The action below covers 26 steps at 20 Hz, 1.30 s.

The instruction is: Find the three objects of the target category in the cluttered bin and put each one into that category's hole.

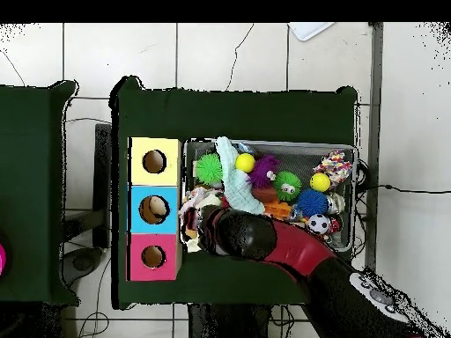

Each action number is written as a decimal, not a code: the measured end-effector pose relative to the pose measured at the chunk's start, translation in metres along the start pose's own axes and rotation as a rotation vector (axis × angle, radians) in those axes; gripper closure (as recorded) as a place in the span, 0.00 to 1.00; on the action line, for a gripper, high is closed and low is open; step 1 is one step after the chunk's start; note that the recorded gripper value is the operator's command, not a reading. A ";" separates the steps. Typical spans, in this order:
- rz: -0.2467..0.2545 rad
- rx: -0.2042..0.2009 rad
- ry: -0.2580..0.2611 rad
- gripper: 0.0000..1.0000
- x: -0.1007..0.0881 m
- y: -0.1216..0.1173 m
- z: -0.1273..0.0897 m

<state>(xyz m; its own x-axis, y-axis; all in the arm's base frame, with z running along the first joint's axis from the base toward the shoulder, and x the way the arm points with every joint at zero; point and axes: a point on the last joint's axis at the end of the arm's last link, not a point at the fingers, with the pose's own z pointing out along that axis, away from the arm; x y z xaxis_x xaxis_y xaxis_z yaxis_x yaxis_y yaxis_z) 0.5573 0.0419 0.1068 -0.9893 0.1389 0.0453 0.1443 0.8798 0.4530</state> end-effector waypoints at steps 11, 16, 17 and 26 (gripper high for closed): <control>0.028 0.014 -0.009 1.00 0.003 0.013 0.014; 0.032 0.019 -0.041 1.00 0.007 0.023 0.032; 0.033 0.020 -0.045 1.00 0.009 0.025 0.035; 0.064 0.029 -0.067 1.00 0.022 0.043 0.054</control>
<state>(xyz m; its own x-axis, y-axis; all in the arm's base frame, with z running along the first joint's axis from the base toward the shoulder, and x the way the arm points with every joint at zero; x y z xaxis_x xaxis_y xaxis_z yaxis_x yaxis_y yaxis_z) 0.5434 0.1073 0.0792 -0.9744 0.2243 0.0129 0.2084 0.8808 0.4252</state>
